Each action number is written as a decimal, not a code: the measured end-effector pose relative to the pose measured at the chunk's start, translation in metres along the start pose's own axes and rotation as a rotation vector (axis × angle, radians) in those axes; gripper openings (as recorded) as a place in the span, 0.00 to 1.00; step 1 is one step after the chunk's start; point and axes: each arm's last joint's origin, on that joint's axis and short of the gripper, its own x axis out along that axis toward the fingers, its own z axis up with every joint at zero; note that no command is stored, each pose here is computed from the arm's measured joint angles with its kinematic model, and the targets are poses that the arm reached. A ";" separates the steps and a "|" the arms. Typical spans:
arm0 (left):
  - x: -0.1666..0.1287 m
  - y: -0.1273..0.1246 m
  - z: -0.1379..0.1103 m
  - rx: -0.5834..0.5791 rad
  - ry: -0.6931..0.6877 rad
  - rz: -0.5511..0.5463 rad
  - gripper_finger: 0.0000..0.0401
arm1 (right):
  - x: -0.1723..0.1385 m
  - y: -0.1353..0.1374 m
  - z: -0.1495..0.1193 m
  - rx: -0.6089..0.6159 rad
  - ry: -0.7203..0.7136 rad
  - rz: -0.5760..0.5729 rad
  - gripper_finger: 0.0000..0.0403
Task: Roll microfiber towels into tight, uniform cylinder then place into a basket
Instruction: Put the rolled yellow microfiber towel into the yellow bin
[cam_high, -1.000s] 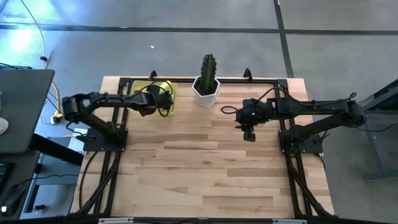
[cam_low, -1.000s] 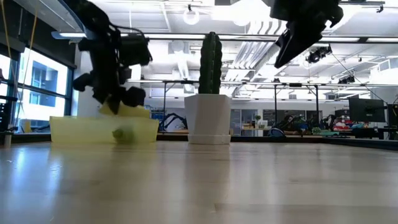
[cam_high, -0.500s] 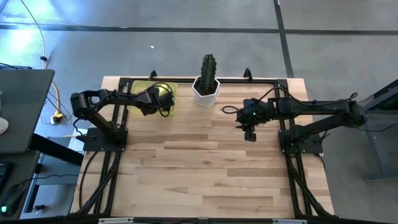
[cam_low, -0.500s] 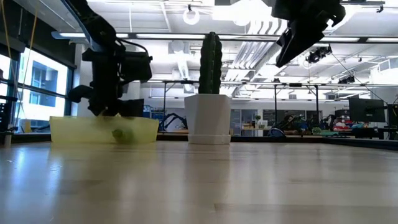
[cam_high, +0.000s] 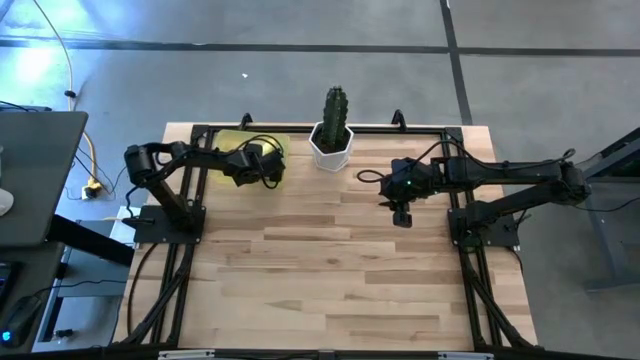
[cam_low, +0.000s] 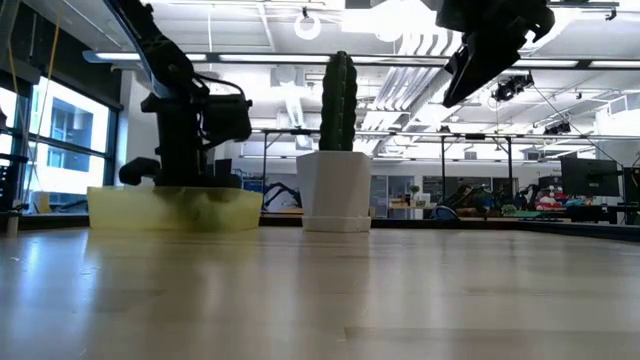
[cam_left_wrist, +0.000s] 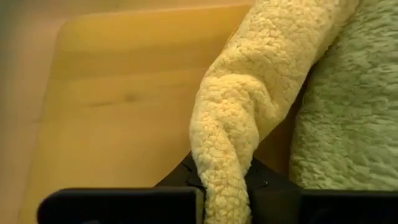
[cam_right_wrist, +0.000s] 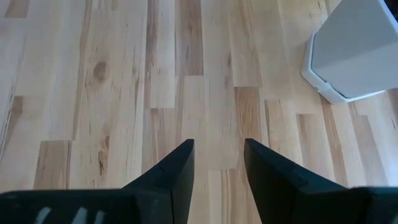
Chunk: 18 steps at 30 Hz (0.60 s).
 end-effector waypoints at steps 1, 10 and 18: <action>0.001 0.000 -0.001 0.002 0.003 0.001 0.04 | 0.000 0.000 0.000 0.000 0.000 0.000 0.33; -0.001 -0.001 0.000 0.029 0.028 -0.030 0.21 | 0.000 0.000 0.000 -0.003 0.000 0.000 0.33; -0.027 -0.006 0.025 0.232 0.049 0.008 0.35 | 0.000 0.000 -0.002 -0.001 0.017 0.002 0.33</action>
